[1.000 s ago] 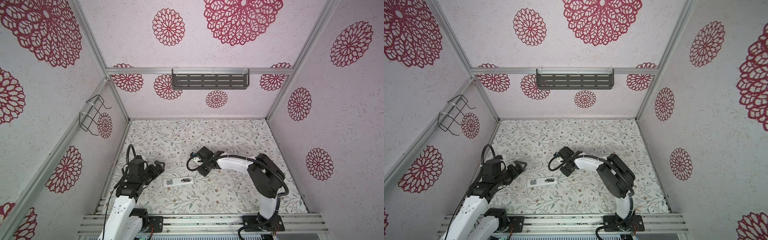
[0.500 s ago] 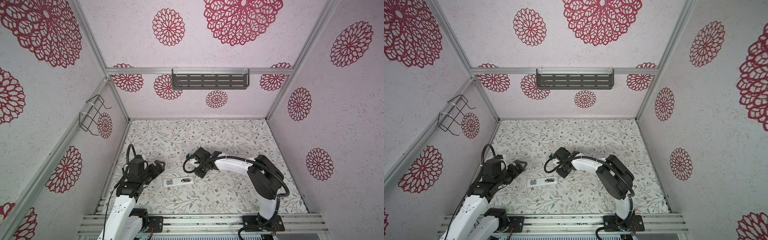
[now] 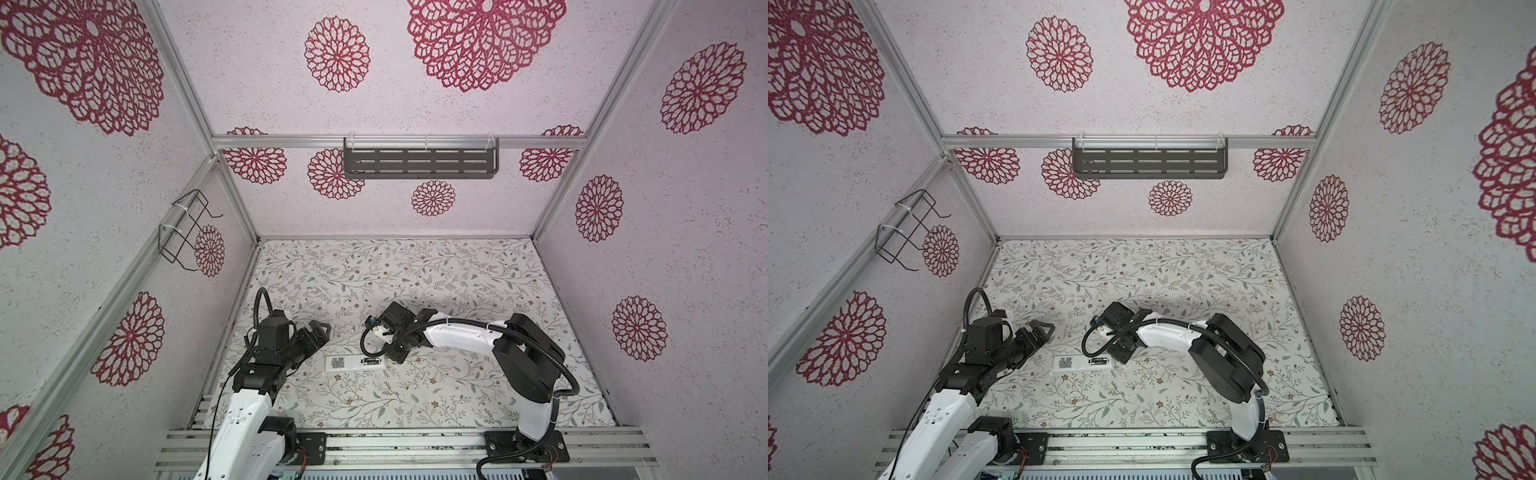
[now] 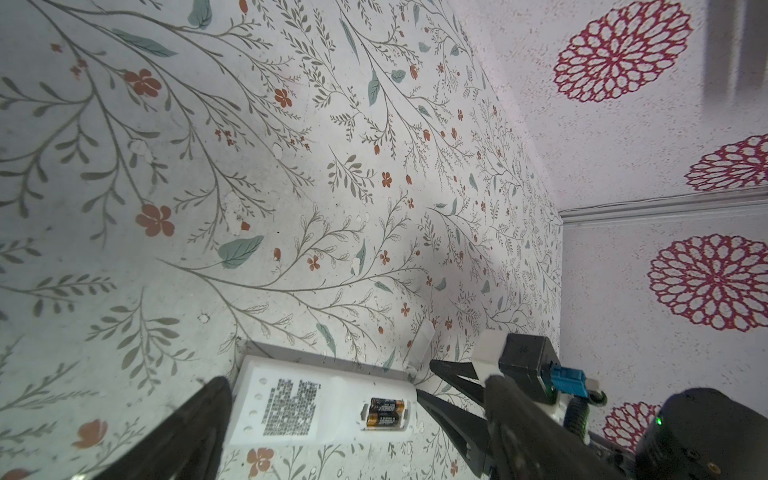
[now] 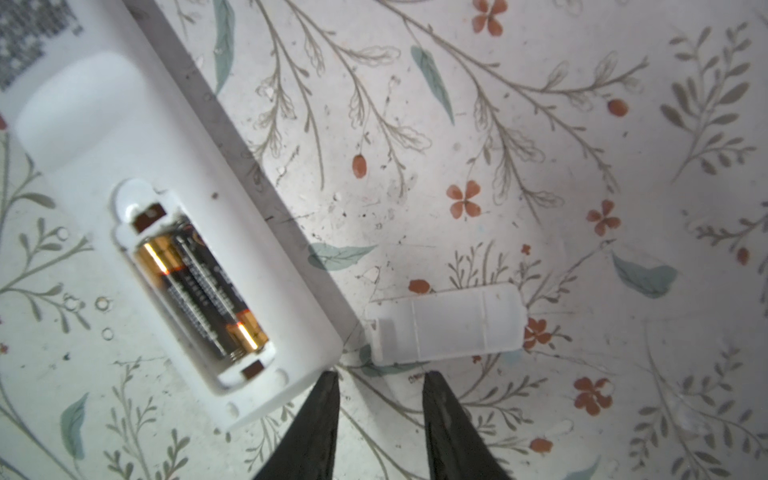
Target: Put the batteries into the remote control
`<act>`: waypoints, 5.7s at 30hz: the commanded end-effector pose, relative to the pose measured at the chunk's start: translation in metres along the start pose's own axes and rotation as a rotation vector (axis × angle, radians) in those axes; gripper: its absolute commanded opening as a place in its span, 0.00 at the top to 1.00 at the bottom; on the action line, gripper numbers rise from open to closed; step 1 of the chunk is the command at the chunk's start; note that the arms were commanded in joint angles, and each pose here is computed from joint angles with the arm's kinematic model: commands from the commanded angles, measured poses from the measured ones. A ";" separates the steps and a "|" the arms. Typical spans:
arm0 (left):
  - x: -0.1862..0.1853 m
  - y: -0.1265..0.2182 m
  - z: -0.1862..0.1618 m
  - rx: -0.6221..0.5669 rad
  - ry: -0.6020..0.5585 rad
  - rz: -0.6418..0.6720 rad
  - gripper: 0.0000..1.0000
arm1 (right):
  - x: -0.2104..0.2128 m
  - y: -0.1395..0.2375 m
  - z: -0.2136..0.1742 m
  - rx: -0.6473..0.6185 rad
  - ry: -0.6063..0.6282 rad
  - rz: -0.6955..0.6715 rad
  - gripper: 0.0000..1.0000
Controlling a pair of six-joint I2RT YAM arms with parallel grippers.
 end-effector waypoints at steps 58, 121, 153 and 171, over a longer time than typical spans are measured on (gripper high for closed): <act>-0.118 -0.015 -0.043 0.009 -0.548 -0.401 0.03 | -0.058 0.123 0.019 -0.418 -0.457 0.430 0.96; -0.216 -0.008 -0.141 -0.241 -1.438 -0.865 0.75 | 0.005 0.239 -0.007 -0.551 -0.711 1.121 0.88; -0.169 0.025 -0.061 -0.259 -0.949 -0.380 0.25 | -0.088 0.120 -0.088 -0.186 -0.757 0.174 0.39; -0.128 0.051 -0.034 -0.182 -0.808 -0.232 0.03 | -0.108 0.034 -0.018 -0.009 -0.212 0.000 0.30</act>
Point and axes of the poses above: each gripper's point midway between its finger pads, its own y axis back along the fingers, its own x axis along the line the jaws close on, z = x × y, the point moved 3 cm from there along y, back along the fingers, and after that the axes turned 1 degree about -y, right-handed, at the moved point
